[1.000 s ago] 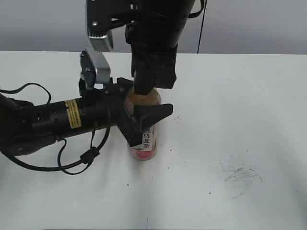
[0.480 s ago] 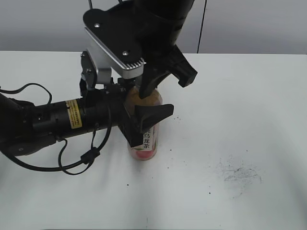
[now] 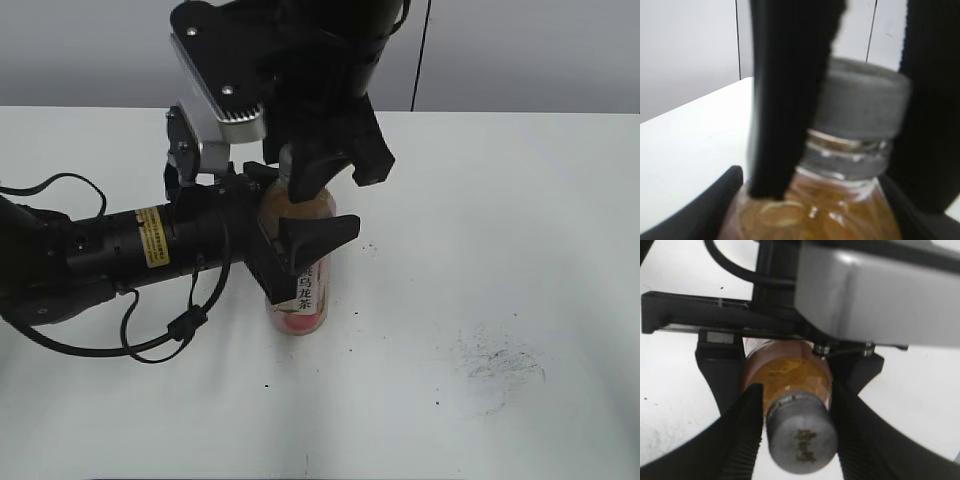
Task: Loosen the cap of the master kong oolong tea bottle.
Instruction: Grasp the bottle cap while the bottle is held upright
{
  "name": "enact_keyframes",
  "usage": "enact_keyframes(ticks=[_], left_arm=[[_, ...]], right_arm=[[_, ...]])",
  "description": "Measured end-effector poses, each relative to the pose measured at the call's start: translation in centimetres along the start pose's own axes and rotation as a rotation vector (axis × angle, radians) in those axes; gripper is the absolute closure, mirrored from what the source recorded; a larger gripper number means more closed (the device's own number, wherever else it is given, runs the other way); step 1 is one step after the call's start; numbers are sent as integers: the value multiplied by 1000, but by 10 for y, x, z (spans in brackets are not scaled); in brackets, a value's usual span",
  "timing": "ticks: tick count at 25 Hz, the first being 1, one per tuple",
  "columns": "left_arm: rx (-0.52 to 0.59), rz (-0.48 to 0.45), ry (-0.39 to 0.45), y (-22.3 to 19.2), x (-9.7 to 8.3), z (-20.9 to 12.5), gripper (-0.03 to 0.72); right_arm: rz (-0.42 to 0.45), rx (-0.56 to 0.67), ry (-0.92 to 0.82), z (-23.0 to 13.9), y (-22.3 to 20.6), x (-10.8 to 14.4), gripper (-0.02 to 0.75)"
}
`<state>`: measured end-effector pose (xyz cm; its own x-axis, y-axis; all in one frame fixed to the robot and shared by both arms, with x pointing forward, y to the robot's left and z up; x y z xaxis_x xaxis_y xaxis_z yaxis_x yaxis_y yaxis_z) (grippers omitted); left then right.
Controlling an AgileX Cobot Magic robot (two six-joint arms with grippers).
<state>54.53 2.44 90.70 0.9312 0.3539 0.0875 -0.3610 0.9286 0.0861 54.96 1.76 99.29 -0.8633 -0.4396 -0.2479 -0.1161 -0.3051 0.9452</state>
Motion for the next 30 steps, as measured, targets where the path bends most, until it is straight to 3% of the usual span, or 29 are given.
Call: enact_keyframes(ticks=[3,5,13,23,30], left_arm=[[-1,7,12,0,2,0,241],[0,7,12,0,2,0,241],[0,8,13,0,2,0,241],[0,8,13,0,2,0,241],[0,8,13,0,2,0,241]], right_arm=[[-3,1,-231,-1,0,-1,278],[3,-13,-384,2,0,0,245],[-3,-21,-912,2,6,0,227],[-67,-45,-1190,2,25,-9,282],[-87,-25,-1228,-3,25,-10,287]])
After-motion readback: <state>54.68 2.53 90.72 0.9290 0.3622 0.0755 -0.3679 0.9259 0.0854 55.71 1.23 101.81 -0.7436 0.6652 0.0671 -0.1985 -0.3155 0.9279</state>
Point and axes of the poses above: a point on each arm's last joint axis where the gripper is mounted, y pointing back along that axis away from the gripper, x along the wrist's bending axis when the last joint is at zero, z = x × y, the point moved 8 cm from there along -y, pointing out along that axis toward the gripper, and after that the axes turned 8 degrees about -y, right-handed, at the moved point
